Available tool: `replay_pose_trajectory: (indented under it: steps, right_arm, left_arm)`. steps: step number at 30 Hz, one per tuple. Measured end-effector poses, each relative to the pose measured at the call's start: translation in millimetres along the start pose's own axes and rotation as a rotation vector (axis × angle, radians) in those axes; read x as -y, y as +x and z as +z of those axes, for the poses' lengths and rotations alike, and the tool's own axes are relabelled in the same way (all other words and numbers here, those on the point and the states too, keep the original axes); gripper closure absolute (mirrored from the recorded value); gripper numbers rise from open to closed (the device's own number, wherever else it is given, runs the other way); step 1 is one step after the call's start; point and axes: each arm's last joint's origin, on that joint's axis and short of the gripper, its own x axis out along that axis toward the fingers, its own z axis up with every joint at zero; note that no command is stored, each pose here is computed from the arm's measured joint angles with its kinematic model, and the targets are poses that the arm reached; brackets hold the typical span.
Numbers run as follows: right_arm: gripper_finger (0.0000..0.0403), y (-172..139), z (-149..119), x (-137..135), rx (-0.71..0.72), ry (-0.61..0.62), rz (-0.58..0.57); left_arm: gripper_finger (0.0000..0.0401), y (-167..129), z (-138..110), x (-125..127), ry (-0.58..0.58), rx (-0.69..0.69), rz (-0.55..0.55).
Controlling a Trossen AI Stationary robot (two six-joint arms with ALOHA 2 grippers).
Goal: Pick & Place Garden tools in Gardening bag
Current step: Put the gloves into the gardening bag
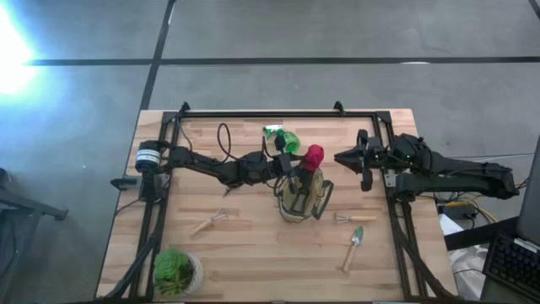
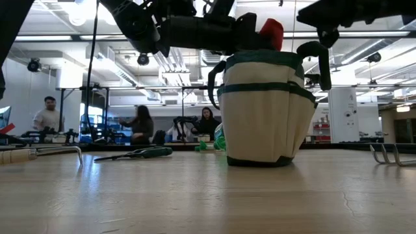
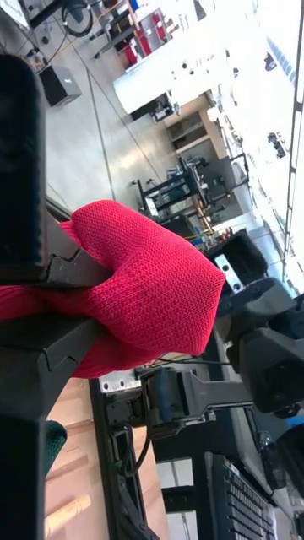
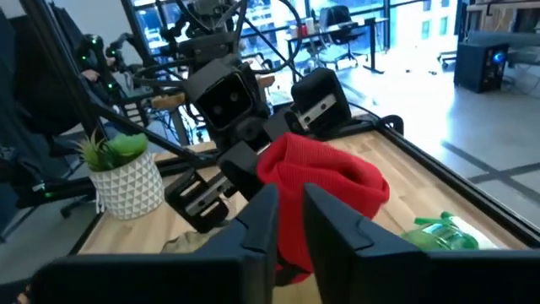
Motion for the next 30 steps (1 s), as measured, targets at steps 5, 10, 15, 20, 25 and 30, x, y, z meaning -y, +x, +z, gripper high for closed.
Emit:
replay_pose_trajectory:
  steps: [5, 10, 15, 20, 25, 30]
  right_arm:
    - [0.0282, 10, 6, 0, -0.035, -0.004, -0.005]
    - [0.0209, 25, 3, 2, -0.099, -0.025, -0.016]
    - [0.0158, 36, 7, -1, -0.142, -0.204, 0.045]
    - [0.0143, 43, 7, -4, -0.176, -0.315, 0.067]
    - [0.0147, 51, 7, -2, -0.193, -0.371, 0.012]
    - [0.0158, 56, 11, -1, -0.203, -0.401, -0.041]
  left_arm:
    - [0.0371, 0, 0, 0, 0.016, 0.0, 0.0]
    - [0.0371, 0, -1, 0, 0.018, -0.007, -0.003]
    - [0.0371, 0, -1, 1, 0.019, -0.013, -0.006]
    - [0.0371, 0, -1, 1, 0.019, -0.015, -0.007]
    - [0.0371, 0, -2, 0, 0.018, -0.02, -0.004]
    - [0.0371, 0, -2, 0, 0.009, -0.023, 0.004]
